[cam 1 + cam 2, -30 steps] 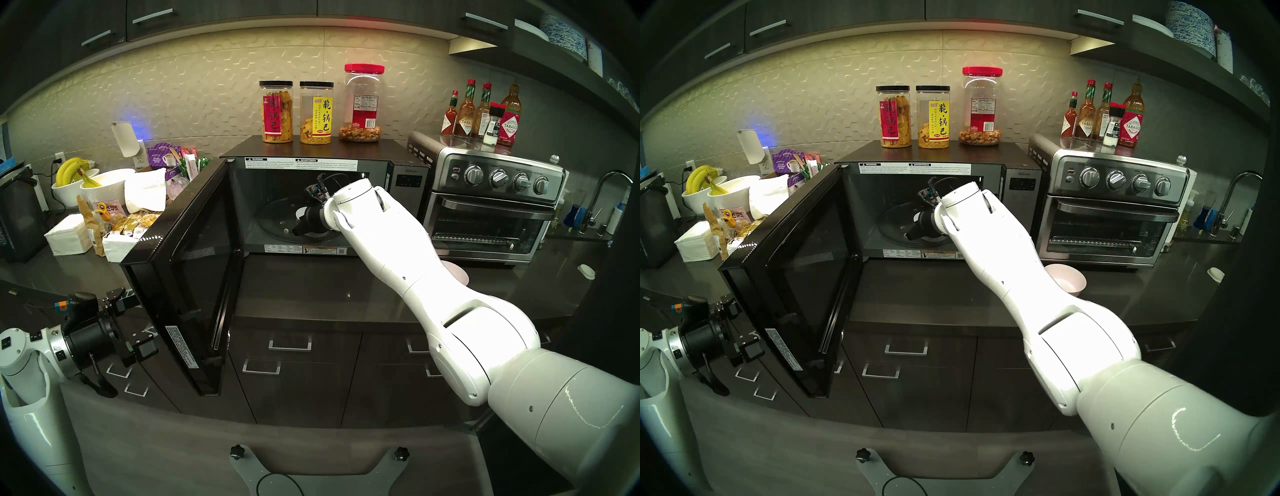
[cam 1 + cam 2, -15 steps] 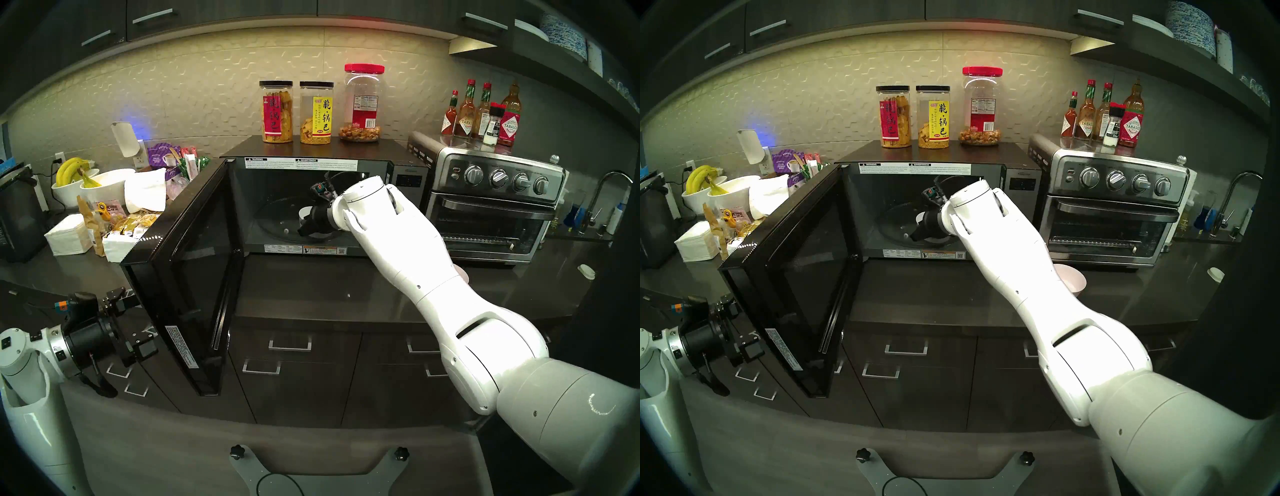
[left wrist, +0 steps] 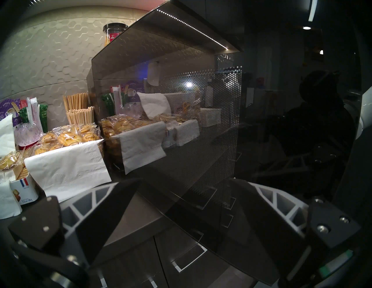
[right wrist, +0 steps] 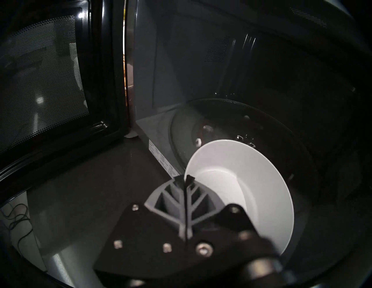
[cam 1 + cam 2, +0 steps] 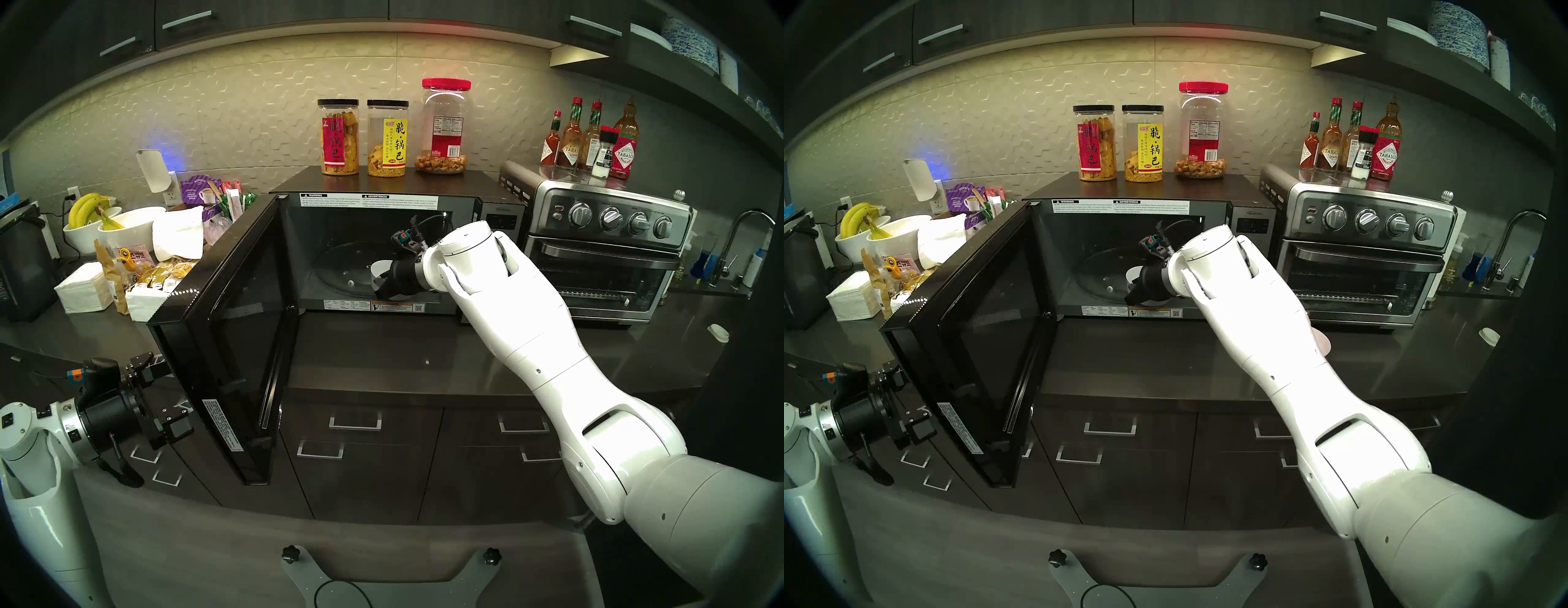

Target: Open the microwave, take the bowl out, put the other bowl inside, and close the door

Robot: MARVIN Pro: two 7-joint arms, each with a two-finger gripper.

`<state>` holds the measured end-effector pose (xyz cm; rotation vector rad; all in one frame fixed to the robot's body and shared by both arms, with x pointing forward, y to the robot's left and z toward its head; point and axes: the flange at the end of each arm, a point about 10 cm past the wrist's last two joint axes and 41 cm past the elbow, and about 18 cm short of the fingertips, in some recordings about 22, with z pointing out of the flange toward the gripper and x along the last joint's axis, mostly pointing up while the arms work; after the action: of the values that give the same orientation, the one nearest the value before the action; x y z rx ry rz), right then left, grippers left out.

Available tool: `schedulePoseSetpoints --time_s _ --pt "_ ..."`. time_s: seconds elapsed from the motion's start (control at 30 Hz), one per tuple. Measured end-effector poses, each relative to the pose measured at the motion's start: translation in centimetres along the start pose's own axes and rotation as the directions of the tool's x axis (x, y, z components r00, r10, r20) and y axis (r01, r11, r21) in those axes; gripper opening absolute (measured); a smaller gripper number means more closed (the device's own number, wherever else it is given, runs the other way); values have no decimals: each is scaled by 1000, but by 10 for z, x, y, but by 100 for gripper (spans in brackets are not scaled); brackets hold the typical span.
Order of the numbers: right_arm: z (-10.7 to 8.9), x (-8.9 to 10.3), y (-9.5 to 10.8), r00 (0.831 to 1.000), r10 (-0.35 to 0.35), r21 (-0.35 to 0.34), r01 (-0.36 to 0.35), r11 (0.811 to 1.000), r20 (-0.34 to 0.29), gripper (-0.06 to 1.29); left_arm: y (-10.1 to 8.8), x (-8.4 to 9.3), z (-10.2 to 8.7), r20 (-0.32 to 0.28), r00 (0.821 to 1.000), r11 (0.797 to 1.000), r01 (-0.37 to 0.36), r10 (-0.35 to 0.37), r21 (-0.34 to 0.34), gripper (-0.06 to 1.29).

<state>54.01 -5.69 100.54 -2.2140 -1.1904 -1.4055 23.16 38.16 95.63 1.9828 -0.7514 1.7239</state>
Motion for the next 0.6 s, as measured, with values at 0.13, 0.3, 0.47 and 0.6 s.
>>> schedulePoseSetpoints --time_s 0.13,0.3,0.47,0.6 --pt "-9 -2 -1 1000 -5 19 5 1000 -6 -3 0 0 0 0 1000 1000 0 0 0 124" --pt "-23 -7 0 1000 -8 37 8 999 -10 -3 0 0 0 0 1000 1000 0 0 0 124" --pt "-38 -10 -2 1000 -17 60 18 998 -24 -3 0 0 0 0 1000 1000 0 0 0 124" --pt "-55 -10 -4 999 -27 79 30 996 -43 -3 0 0 0 0 1000 1000 0 0 0 124"
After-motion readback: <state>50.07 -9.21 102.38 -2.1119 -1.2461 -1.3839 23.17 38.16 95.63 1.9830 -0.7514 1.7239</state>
